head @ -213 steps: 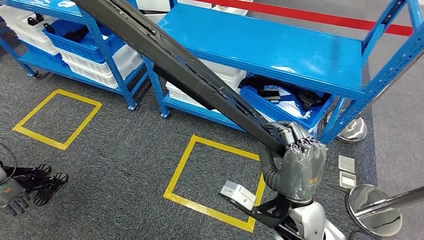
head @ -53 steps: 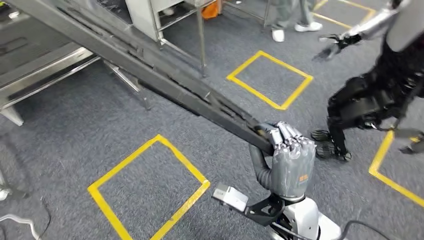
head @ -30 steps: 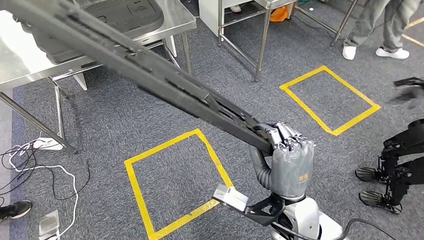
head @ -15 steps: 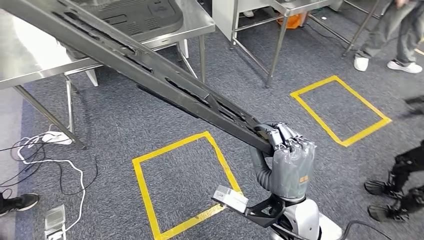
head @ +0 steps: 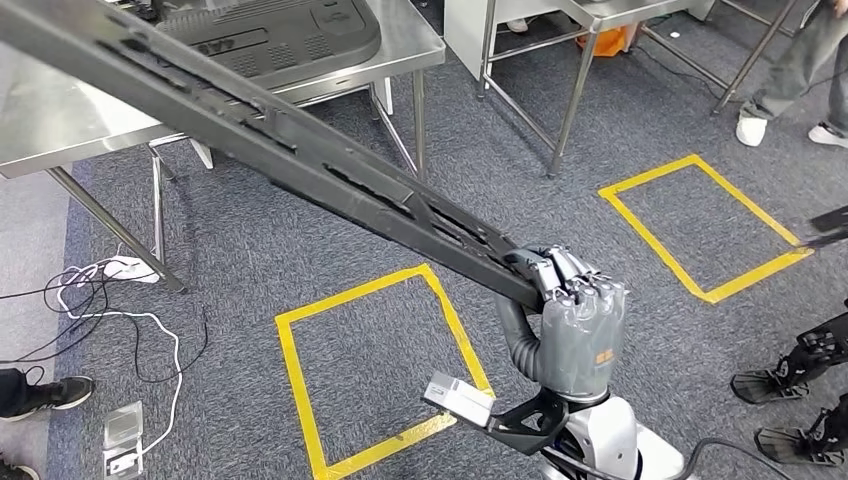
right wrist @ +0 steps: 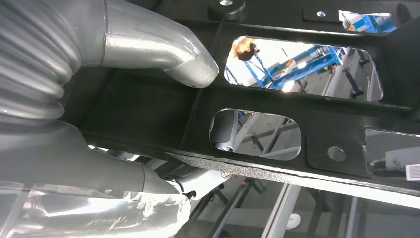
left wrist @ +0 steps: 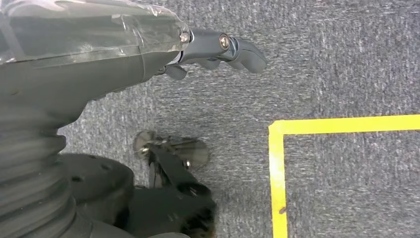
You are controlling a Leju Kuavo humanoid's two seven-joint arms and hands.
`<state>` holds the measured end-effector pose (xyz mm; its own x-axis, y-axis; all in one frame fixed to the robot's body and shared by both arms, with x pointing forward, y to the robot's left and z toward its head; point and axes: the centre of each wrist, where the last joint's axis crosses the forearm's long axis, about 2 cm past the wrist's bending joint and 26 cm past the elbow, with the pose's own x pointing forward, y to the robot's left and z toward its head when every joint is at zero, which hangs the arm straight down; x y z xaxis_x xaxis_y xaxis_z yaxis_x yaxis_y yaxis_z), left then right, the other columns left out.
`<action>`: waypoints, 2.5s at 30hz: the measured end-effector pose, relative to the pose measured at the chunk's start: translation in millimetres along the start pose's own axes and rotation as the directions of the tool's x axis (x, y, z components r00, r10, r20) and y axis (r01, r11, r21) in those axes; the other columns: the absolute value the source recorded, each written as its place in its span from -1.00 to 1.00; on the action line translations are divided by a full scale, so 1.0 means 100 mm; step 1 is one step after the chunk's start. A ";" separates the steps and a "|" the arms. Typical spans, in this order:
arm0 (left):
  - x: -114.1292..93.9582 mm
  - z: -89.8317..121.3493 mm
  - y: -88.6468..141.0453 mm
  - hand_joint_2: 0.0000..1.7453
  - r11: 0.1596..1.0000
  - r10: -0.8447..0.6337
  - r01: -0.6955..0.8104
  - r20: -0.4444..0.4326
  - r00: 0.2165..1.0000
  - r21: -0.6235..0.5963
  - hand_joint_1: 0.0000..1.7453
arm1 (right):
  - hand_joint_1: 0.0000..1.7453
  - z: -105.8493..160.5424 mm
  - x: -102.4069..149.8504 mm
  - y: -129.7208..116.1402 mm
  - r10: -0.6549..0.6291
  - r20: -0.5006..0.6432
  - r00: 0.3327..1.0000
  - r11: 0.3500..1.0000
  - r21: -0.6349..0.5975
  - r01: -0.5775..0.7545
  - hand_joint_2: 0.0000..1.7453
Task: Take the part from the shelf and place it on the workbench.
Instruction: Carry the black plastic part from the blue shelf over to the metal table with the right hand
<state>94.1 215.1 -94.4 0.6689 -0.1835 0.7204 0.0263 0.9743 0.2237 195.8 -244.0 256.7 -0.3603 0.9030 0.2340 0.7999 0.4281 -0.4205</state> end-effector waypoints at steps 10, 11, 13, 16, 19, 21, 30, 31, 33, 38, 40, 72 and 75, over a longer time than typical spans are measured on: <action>0.01 -0.01 0.00 1.00 0.999 0.009 -0.009 0.010 1.000 -0.043 -1.00 | 1.00 0.00 0.00 0.00 0.001 0.002 1.000 1.000 0.003 -0.001 1.00; 0.01 -0.01 0.00 1.00 0.999 0.012 -0.011 0.010 1.000 -0.048 -1.00 | 1.00 0.00 0.00 0.01 0.002 0.003 1.000 1.000 0.005 -0.002 1.00; 0.01 -0.01 0.00 1.00 0.998 0.016 -0.015 0.012 1.000 -0.054 -1.00 | 1.00 0.00 0.00 0.01 0.004 0.003 1.000 1.000 0.007 -0.004 1.00; 0.01 -0.01 0.00 1.00 0.998 0.020 -0.019 0.018 1.000 -0.061 -1.00 | 1.00 0.00 0.00 0.02 0.004 0.004 1.000 1.000 0.007 -0.004 1.00; 0.01 -0.01 0.00 1.00 0.998 0.019 -0.018 0.018 1.000 -0.061 -1.00 | 1.00 0.00 -0.01 0.02 0.004 0.005 1.000 1.000 0.006 -0.004 1.00; 0.00 -0.01 0.01 1.00 0.998 0.017 -0.016 0.017 1.000 -0.059 -1.00 | 1.00 0.00 -0.01 0.02 0.004 0.006 1.000 1.000 0.006 -0.005 1.00; -0.01 -0.02 0.04 1.00 0.998 0.014 -0.013 0.016 1.000 -0.056 -1.00 | 1.00 0.00 -0.01 0.02 0.005 0.007 1.000 1.000 0.008 -0.005 1.00; -0.01 -0.02 0.04 1.00 0.998 0.014 -0.013 0.016 1.000 -0.055 -1.00 | 1.00 0.00 -0.01 0.02 0.005 0.007 1.000 1.000 0.008 -0.005 1.00; -0.01 -0.02 0.04 1.00 0.998 0.014 -0.013 0.016 1.000 -0.056 -1.00 | 1.00 0.00 -0.01 0.02 0.005 0.008 1.000 1.000 0.007 -0.005 1.00; -0.01 -0.02 0.05 1.00 0.997 0.020 -0.019 0.017 1.000 -0.072 -1.00 | 1.00 0.00 -0.01 0.02 0.005 0.008 1.000 1.000 0.006 -0.005 1.00; -0.01 -0.02 0.05 1.00 0.997 0.024 -0.022 0.017 1.000 -0.080 -1.00 | 1.00 0.00 0.00 0.02 0.005 0.008 1.000 1.000 0.007 -0.005 1.00; 0.01 -0.07 0.13 1.00 0.995 0.021 -0.018 0.027 0.999 -0.097 -1.00 | 1.00 0.04 -0.02 0.07 -0.007 -0.021 1.000 0.999 0.044 0.008 1.00; 0.00 -0.07 0.13 1.00 0.995 0.020 -0.017 0.025 0.999 -0.098 -1.00 | 1.00 0.06 -0.02 0.07 -0.003 -0.013 1.000 0.999 0.045 0.003 1.00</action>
<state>99.5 228.8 -95.8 0.6503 -0.1673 0.7411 0.0873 0.9854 0.1459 199.2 -242.8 248.6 -0.3562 0.9012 0.2468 0.7760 0.4324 -0.4591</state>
